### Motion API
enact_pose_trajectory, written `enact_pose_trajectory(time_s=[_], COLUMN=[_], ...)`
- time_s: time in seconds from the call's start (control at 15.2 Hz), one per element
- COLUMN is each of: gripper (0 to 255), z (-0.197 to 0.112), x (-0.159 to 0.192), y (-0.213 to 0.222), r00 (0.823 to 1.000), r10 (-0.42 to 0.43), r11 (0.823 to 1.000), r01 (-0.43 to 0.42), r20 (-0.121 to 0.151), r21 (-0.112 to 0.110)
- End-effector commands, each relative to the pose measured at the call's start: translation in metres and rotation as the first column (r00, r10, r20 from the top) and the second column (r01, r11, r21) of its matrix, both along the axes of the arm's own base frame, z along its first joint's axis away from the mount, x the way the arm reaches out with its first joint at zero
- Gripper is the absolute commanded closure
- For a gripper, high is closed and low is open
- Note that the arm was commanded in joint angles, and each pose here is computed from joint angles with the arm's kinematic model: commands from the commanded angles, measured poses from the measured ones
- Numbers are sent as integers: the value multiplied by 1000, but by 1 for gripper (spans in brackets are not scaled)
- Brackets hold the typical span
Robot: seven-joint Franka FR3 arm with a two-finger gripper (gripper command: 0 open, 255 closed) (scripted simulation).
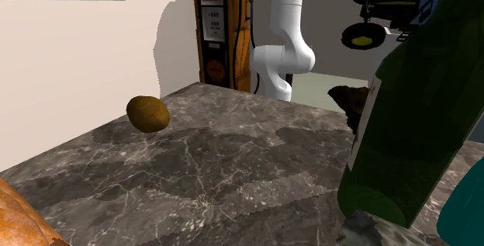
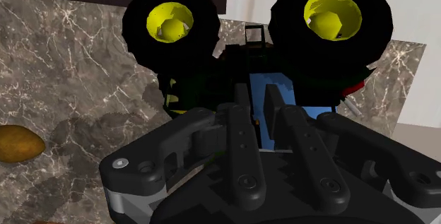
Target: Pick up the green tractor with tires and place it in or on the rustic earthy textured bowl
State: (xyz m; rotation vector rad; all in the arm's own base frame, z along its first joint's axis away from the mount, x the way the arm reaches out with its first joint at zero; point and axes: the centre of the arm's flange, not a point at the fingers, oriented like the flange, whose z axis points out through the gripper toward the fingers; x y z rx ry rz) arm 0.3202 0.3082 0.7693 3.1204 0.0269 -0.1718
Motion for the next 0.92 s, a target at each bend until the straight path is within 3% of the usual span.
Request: enact_pose_trajectory(time_s=[0.0, 0.86], gripper=[255, 255], z=[-9, -77], x=[0, 0], y=[3, 3], r00=[1000, 1000], r10=[-1, -1], r11=[1000, 1000], r01=[1, 1], r20=[2, 2], r21=[1, 1])
